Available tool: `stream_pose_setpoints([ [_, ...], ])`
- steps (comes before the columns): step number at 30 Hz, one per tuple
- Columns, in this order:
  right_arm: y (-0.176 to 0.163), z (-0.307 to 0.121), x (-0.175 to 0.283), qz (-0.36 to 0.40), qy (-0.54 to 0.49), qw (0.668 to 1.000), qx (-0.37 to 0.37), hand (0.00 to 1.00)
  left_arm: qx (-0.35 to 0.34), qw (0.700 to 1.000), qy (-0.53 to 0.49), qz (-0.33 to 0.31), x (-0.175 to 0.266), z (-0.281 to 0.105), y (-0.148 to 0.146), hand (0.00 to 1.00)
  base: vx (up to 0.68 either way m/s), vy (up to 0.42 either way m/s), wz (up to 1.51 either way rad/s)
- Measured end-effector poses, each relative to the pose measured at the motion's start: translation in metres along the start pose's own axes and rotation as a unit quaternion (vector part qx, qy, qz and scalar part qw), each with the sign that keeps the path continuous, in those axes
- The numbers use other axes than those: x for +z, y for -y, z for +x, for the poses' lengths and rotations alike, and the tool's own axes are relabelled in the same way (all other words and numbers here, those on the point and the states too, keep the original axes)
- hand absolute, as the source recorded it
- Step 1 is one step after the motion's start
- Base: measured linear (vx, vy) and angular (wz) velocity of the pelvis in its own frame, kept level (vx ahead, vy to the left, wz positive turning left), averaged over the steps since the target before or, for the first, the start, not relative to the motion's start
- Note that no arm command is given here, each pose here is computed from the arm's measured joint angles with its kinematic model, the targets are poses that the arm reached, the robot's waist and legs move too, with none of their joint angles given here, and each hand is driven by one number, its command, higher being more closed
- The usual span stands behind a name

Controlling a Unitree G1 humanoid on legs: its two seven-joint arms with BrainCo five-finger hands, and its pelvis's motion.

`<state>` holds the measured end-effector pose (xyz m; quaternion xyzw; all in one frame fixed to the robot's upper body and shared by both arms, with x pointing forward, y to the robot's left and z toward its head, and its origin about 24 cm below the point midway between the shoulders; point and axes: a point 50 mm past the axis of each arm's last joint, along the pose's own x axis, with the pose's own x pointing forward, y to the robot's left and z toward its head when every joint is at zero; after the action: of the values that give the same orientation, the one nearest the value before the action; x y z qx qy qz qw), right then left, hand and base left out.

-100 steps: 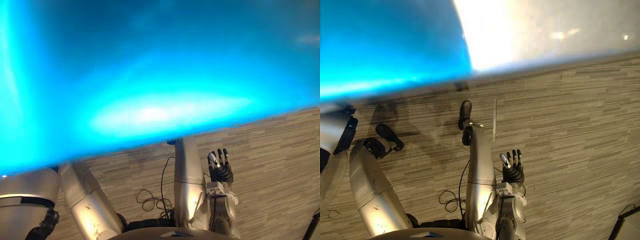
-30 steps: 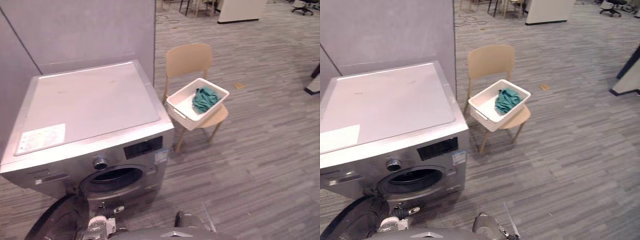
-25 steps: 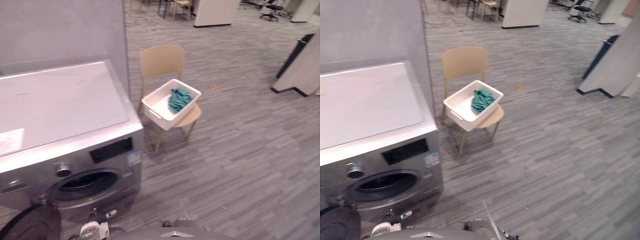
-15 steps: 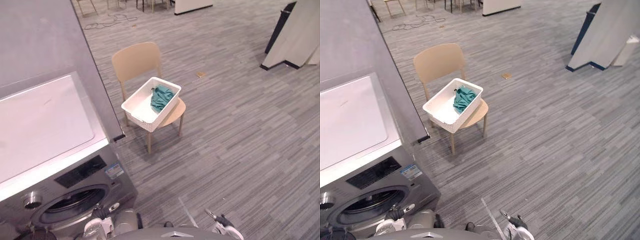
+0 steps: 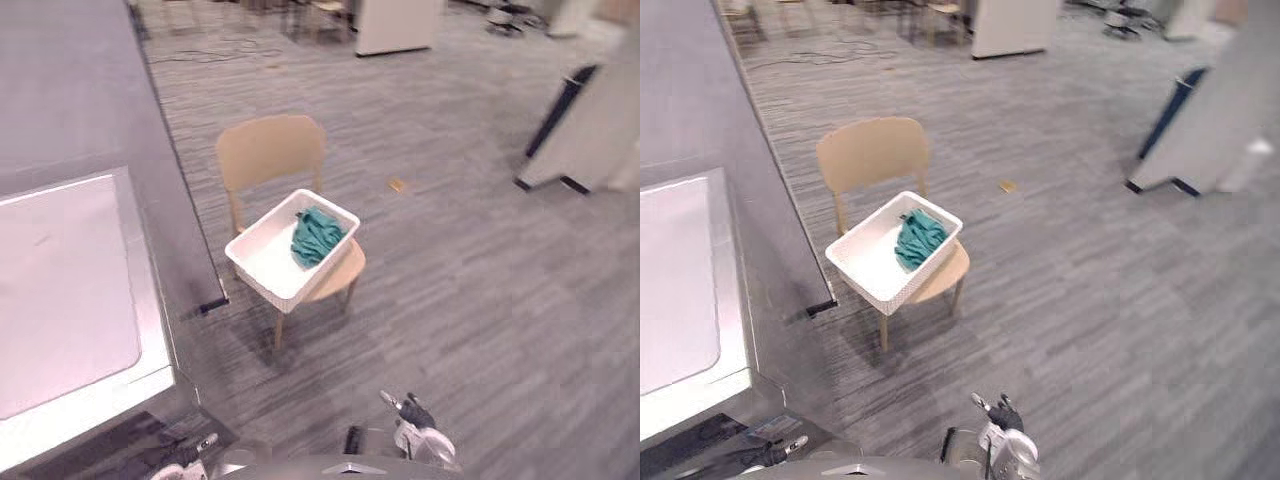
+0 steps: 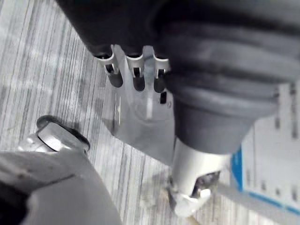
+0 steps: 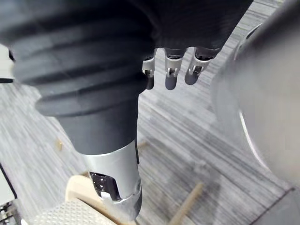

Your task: Pick up the laundry basket with both hands and put the clothes into the washing machine.

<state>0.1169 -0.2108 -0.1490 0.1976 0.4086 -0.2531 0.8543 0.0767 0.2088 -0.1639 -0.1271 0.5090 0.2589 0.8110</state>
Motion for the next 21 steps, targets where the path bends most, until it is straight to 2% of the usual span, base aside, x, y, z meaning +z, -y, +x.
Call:
stream_pose_setpoints([
  [2, 0.008, -0.001, -0.001, 0.011, 0.0, 1.0, -0.019, 0.0, 0.031, 0.999, 0.005, -0.016, 0.002, 0.0, -0.006, 0.0, 0.18, -0.386, 0.26],
  [4, 0.019, -0.005, -0.013, 0.028, -0.022, 0.998, -0.043, 0.0, 0.079, 0.997, 0.017, -0.002, 0.008, 0.0, -0.039, 0.0, 0.14, -0.577, 0.02],
  [6, 0.03, -0.011, -0.032, 0.039, -0.062, 0.995, -0.067, 0.0, 0.074, 0.997, 0.024, 0.011, 0.006, -0.002, -0.046, 0.0, 0.22, -0.767, 0.09],
  [7, 0.032, -0.013, -0.038, 0.042, -0.074, 0.994, -0.071, 0.0, 0.066, 0.998, 0.014, 0.006, -0.002, -0.003, -0.042, 0.0, 0.25, -0.735, 0.06],
  [8, 0.041, -0.01, -0.027, 0.031, -0.065, 0.994, -0.08, 0.0, 0.038, 0.999, -0.01, -0.01, -0.018, -0.005, -0.022, 0.0, 0.21, -0.708, 0.03],
  [9, 0.046, -0.01, -0.025, 0.028, -0.063, 0.994, -0.084, 0.0, 0.027, 0.999, -0.014, -0.031, -0.023, -0.007, -0.014, 0.0, 0.18, -0.649, 0.3],
  [11, 0.058, -0.017, -0.035, 0.021, -0.078, 0.992, -0.1, 0.0, 0.026, 0.996, -0.01, -0.082, -0.02, -0.006, -0.011, 0.0, 0.19, -0.679, 0.49],
  [12, 0.059, -0.017, -0.036, 0.02, -0.081, 0.991, -0.1, 0.0, 0.025, 0.996, -0.012, -0.082, -0.021, -0.006, -0.011, 0.0, 0.1, -0.434, 0.32],
  [17, 0.051, -0.013, -0.033, 0.02, -0.081, 0.992, -0.092, 0.0, 0.031, 0.995, -0.036, -0.092, -0.04, -0.012, -0.017, 0.0, 0.09, -0.247, 0.1],
  [21, 0.034, -0.004, -0.021, 0.041, -0.065, 0.994, -0.075, 0.0, 0.038, 0.993, -0.066, -0.086, -0.051, -0.014, -0.023, 0.0, 0.14, -0.012, 0.38],
])
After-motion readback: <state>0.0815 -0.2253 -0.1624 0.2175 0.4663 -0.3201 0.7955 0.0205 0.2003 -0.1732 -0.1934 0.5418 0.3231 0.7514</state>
